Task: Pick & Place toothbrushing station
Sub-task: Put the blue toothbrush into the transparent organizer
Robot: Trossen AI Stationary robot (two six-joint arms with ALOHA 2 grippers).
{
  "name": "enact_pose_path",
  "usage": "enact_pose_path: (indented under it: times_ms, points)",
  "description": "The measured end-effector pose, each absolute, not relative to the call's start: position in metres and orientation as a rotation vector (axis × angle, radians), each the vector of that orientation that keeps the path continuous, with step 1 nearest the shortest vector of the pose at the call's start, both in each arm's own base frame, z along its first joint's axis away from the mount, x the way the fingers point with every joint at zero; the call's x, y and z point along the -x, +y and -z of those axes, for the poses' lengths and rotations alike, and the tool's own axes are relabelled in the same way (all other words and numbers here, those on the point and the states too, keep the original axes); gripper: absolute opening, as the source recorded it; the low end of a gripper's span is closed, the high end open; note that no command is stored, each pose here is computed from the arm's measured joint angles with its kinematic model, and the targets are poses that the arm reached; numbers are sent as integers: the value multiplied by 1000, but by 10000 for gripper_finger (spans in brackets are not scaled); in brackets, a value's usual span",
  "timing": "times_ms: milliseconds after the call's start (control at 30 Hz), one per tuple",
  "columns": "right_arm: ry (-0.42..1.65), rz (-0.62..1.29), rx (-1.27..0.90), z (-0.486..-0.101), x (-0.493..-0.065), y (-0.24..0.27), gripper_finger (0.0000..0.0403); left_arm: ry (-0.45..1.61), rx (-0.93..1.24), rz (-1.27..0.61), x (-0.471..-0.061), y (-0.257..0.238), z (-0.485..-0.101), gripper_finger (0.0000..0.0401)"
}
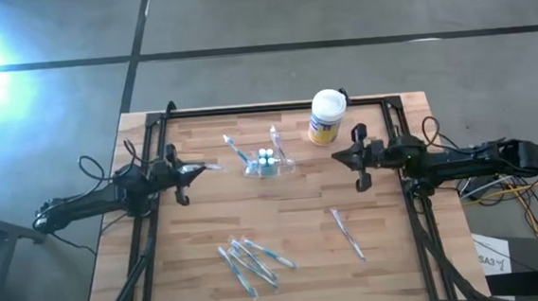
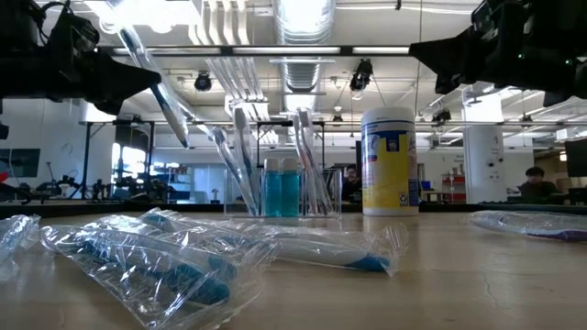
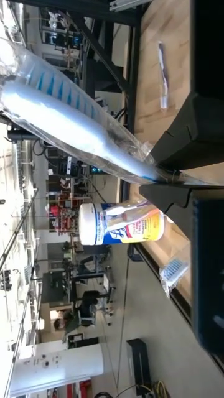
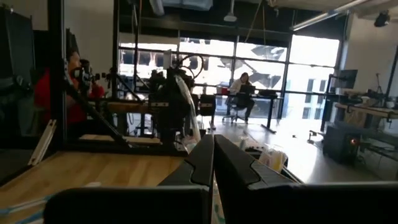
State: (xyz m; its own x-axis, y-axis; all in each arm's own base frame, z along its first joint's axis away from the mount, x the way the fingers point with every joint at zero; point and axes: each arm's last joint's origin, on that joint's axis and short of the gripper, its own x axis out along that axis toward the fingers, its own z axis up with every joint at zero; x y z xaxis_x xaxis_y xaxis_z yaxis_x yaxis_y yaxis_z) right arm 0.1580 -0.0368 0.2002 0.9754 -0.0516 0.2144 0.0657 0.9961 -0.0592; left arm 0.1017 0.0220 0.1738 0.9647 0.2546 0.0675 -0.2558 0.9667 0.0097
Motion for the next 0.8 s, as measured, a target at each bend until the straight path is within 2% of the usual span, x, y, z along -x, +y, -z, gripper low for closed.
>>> enact_pose_path:
  times_ms: [467, 800]
  points:
    - [-247, 76, 128, -194, -143, -33, 8, -113, -9, -194, -101, 20, -188, 25]
    - [-237, 94, 130, -197, -148, -35, 8, -173, -144, -205, -102, 20, -249, 25]
